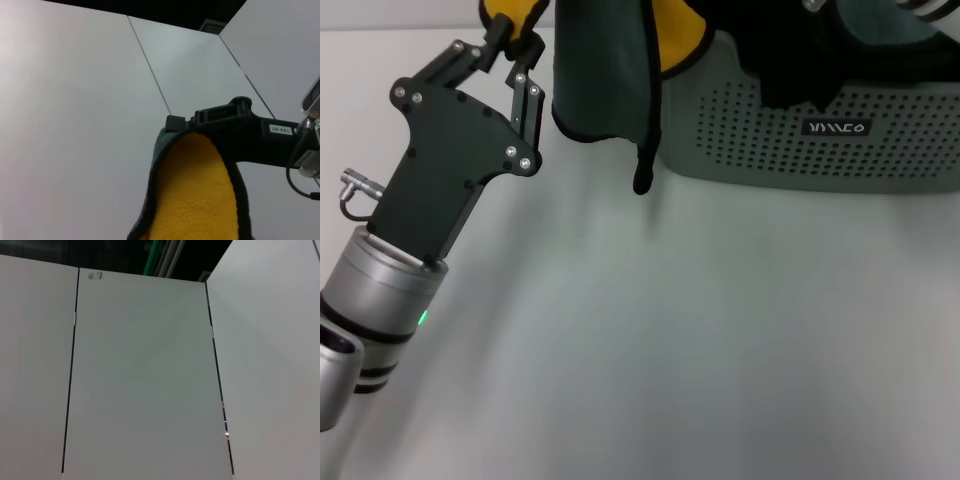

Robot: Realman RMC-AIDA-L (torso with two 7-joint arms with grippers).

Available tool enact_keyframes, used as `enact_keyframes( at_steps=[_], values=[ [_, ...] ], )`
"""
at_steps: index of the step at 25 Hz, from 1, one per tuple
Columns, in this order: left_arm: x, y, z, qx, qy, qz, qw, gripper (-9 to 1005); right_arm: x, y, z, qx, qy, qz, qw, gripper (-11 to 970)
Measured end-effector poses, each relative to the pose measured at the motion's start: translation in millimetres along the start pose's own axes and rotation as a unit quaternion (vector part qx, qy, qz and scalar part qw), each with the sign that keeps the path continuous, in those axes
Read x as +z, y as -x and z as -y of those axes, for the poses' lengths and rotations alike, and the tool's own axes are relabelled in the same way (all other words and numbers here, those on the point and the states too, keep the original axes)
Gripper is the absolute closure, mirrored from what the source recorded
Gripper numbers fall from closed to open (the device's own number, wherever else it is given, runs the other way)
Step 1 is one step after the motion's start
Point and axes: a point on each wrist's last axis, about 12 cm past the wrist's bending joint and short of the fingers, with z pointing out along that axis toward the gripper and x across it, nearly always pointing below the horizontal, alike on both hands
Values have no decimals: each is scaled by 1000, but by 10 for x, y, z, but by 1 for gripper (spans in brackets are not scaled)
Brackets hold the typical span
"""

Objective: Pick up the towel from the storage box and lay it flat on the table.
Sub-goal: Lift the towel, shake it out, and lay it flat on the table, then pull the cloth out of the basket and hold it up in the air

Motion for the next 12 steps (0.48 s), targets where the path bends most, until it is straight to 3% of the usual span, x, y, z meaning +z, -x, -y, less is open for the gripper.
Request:
enact_keyframes(
  at_steps=[8, 10, 12],
  values=[
    [-3, 16, -1, -8, -5, 8, 1000, 891, -34, -36, 2, 3, -4, -6, 1000, 902],
    [-14, 35, -31, -17, -5, 17, 1000, 961, -64, -63, 2, 4, -7, -12, 1000, 901],
    [-43, 67, -109, -39, -7, 33, 999, 964, -100, -109, 2, 7, -11, -20, 1000, 900]
  ],
)
